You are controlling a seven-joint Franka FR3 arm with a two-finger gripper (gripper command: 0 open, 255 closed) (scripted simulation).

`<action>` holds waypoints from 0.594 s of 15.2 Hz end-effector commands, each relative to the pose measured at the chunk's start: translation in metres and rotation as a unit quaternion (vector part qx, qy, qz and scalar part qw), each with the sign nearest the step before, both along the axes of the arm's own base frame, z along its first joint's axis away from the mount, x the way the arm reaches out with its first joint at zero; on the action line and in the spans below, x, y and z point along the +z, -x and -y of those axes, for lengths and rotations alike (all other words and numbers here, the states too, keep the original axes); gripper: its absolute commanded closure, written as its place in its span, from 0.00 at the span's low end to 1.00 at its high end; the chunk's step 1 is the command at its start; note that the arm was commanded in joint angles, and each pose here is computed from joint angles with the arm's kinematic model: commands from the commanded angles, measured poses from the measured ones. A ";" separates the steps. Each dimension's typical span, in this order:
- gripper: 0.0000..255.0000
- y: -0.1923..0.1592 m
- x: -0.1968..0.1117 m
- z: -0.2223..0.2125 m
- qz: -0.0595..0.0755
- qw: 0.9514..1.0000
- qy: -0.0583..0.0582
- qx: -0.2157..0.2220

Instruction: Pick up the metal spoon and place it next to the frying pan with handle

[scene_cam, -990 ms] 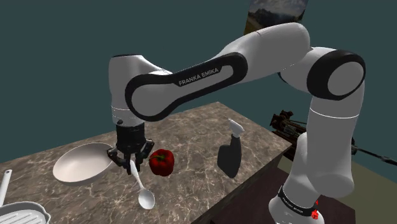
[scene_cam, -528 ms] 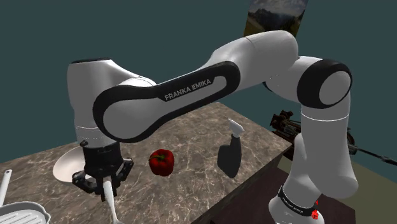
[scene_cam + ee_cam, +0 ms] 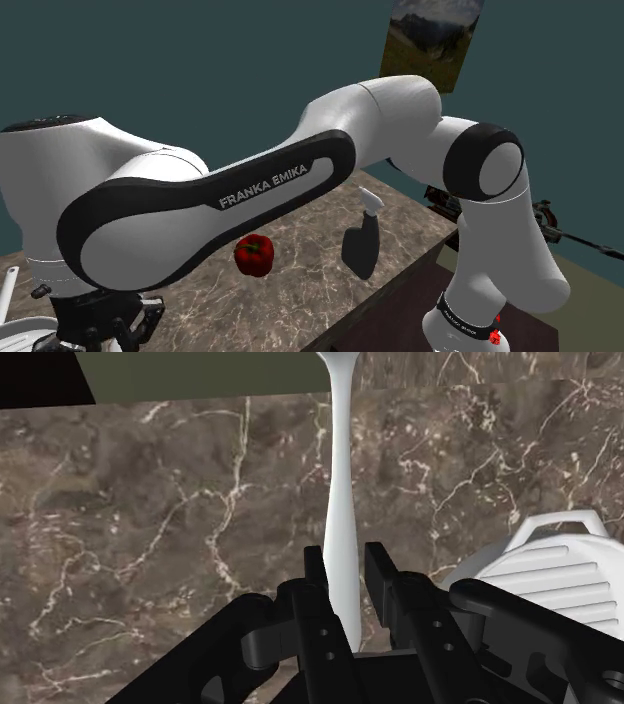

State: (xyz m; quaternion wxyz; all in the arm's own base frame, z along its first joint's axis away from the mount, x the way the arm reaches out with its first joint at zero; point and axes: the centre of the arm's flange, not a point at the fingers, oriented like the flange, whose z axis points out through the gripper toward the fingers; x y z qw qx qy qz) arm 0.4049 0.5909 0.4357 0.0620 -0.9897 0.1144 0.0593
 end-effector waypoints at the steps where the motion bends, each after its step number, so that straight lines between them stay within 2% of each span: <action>1: 1.00 0.001 -0.009 -0.004 0.000 1.000 0.000 -0.001; 9: 1.00 0.001 -0.051 -0.004 0.000 1.000 0.000 -0.001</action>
